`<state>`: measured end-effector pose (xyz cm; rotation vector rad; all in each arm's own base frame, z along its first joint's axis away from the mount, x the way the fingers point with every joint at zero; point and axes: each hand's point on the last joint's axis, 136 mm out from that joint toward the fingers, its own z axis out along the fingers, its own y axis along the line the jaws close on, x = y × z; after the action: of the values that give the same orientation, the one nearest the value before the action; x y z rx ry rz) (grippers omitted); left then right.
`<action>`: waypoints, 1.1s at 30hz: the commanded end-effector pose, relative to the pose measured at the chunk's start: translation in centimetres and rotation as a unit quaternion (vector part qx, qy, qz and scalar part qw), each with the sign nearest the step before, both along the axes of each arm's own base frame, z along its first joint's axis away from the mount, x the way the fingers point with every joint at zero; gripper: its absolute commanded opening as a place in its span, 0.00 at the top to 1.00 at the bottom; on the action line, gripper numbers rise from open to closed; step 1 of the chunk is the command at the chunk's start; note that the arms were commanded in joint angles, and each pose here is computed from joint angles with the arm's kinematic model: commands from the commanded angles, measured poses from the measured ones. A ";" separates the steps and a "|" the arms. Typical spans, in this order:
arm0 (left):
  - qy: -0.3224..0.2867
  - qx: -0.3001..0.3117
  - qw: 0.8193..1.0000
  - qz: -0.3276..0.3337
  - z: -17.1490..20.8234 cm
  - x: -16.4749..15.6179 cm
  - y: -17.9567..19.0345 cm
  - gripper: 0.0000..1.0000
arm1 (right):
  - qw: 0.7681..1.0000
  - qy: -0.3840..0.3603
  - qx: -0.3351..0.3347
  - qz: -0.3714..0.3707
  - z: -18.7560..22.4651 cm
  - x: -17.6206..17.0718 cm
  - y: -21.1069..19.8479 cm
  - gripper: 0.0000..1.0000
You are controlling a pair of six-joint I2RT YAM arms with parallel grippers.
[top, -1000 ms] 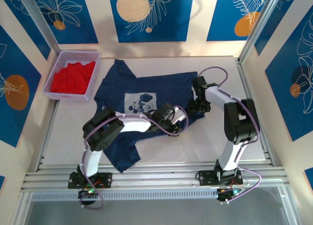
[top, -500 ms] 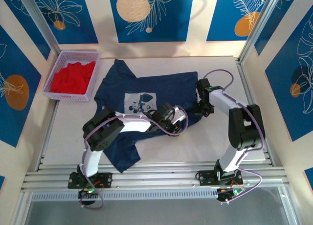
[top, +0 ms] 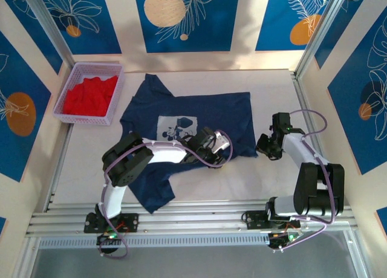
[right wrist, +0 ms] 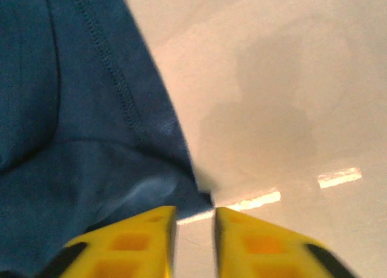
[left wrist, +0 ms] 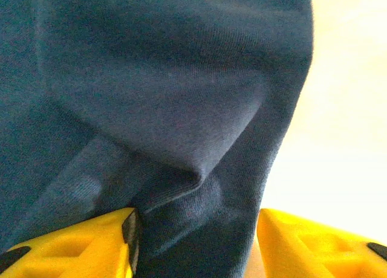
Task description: Fold the inside-out t-shirt
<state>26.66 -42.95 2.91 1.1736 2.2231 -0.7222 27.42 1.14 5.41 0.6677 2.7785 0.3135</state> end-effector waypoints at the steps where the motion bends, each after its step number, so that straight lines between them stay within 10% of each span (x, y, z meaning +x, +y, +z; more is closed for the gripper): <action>1: 0.053 0.055 0.997 0.008 -3.4 -1.3 2.5 0.46 | 0.998 -0.058 0.013 0.023 2.1 1.4 1.6 0.63; 15: 0.054 0.056 0.997 0.007 -3.4 -1.4 2.5 0.46 | 0.986 0.029 -0.010 0.166 -2.0 3.9 6.7 0.52; 24: 0.056 0.058 0.997 0.006 -3.6 -1.4 2.5 0.46 | 0.984 0.018 -0.036 0.173 -0.2 2.9 6.6 0.92; 33: 0.058 0.057 0.997 0.005 -3.8 -1.5 2.4 0.46 | 0.997 -0.010 -0.011 0.077 2.8 -0.8 3.7 0.93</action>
<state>26.67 -42.93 2.92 1.1739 2.2239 -0.7259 29.11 5.54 9.04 0.3050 2.7692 0.2970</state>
